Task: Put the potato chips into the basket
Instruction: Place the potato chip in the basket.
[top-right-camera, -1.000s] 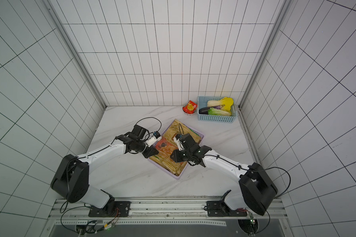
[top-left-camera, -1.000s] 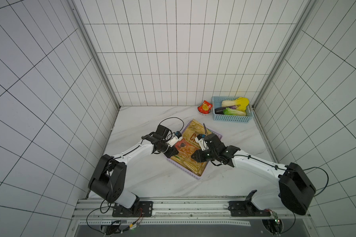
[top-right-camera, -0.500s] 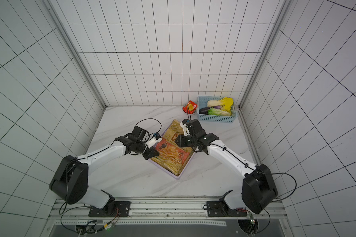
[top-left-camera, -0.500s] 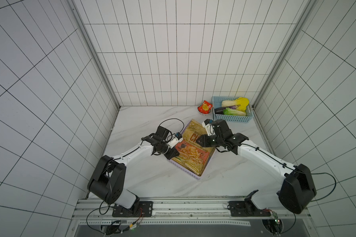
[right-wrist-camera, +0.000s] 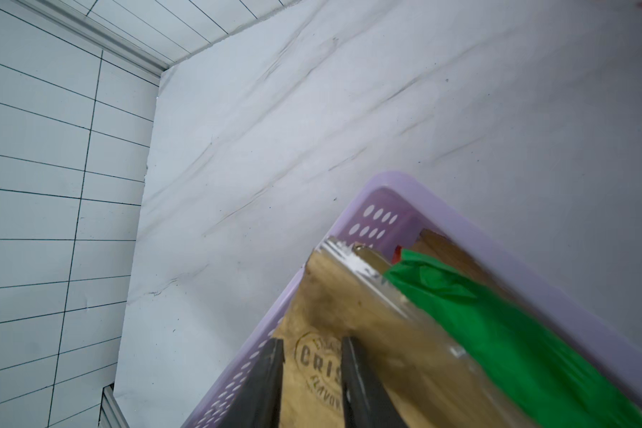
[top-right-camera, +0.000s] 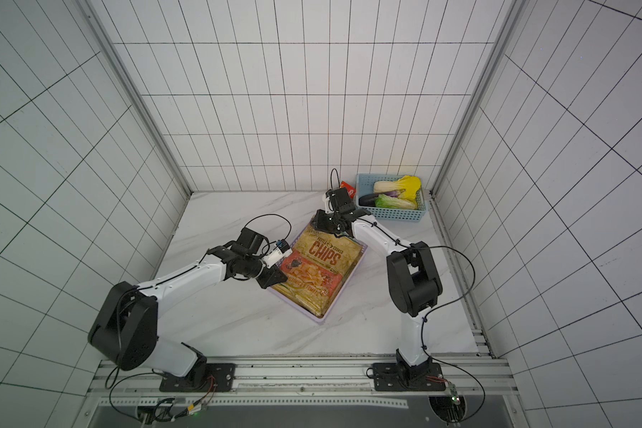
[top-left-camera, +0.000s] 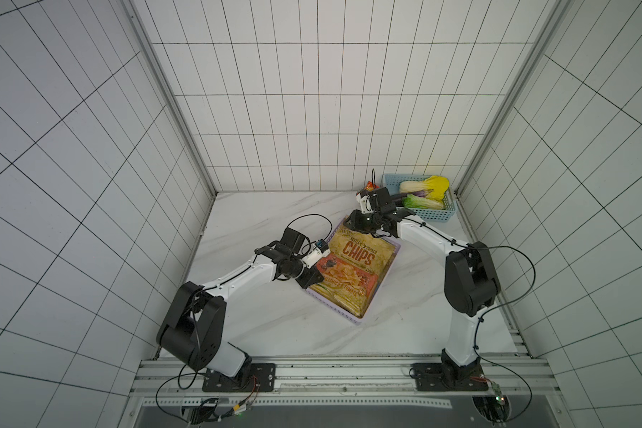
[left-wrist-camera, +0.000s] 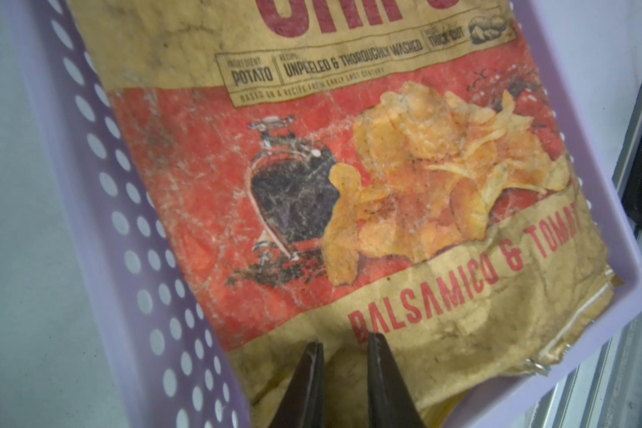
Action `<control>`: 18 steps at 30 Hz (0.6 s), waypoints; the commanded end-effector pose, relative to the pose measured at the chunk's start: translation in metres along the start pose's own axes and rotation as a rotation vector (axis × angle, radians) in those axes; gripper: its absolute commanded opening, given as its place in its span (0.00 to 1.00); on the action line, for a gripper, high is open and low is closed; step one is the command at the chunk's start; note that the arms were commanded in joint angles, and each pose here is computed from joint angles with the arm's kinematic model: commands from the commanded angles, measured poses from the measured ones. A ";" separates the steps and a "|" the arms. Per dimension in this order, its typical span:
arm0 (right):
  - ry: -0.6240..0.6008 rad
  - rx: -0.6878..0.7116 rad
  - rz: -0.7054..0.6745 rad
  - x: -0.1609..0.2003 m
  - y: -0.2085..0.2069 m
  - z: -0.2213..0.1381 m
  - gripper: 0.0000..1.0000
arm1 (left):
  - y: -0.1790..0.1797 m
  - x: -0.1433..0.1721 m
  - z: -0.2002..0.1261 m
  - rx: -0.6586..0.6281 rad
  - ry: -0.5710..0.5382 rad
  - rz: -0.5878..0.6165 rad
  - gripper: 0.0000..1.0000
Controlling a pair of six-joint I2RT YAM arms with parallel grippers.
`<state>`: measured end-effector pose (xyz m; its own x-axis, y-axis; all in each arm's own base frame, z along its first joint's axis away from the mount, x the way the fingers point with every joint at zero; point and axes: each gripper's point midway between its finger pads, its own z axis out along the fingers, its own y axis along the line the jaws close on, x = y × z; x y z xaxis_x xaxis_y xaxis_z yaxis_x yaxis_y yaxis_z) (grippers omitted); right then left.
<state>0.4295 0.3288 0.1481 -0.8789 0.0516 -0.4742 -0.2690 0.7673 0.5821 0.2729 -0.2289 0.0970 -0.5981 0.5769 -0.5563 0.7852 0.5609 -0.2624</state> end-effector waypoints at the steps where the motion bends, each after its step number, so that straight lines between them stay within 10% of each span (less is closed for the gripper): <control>1: -0.012 -0.012 0.036 -0.013 -0.006 0.010 0.30 | -0.010 0.015 0.000 0.031 0.039 -0.004 0.21; 18: 0.032 0.057 0.012 0.014 -0.034 0.017 0.29 | -0.011 0.022 0.002 0.033 0.046 0.006 0.21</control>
<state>0.4378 0.3266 0.1106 -0.8897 0.0591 -0.4528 -0.2476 0.7706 0.5872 0.2714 -0.2281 0.0944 -0.5837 0.5794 -0.5689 0.7941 0.5535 -0.2510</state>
